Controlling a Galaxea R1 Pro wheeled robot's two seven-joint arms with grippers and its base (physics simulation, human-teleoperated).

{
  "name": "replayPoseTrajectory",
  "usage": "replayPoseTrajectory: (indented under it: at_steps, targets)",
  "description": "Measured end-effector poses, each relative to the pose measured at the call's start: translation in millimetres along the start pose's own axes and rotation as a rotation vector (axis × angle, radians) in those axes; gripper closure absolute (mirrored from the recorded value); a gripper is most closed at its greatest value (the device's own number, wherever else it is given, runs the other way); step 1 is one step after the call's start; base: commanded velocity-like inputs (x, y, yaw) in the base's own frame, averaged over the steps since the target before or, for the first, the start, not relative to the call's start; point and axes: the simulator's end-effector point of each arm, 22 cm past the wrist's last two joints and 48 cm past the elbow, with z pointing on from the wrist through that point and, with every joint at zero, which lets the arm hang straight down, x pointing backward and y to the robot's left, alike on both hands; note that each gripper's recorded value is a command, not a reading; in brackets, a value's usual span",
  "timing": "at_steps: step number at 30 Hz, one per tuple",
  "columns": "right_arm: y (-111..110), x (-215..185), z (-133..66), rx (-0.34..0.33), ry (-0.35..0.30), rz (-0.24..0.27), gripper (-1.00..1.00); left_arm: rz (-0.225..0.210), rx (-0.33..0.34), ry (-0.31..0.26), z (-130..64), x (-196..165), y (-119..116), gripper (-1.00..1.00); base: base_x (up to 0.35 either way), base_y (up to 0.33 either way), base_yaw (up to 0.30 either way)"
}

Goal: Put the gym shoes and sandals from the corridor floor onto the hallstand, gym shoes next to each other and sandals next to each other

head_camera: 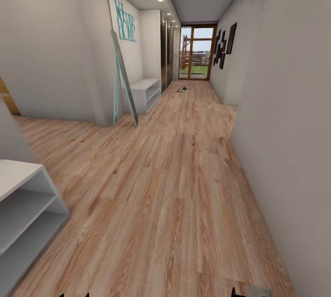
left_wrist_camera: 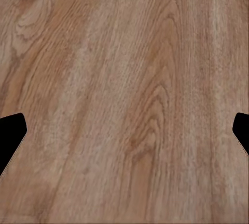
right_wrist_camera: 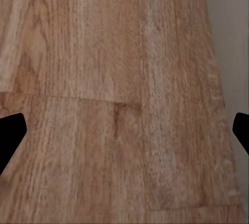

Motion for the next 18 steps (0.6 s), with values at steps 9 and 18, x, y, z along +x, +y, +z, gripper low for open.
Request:
replayPoseTrajectory:
  at_steps: [9,18]
  targets:
    - [0.0,1.2,-0.5,0.0,0.002,0.0,-1.0,0.001,-0.001,-0.001,0.0,-0.3,0.6,-1.0,0.338,0.0,0.0]
    - [0.0,1.3,-0.5,0.0,0.002,-0.001,-1.0,0.001,0.0,-0.003,0.2,-1.1,0.2,-1.0,0.338,0.0,0.0]
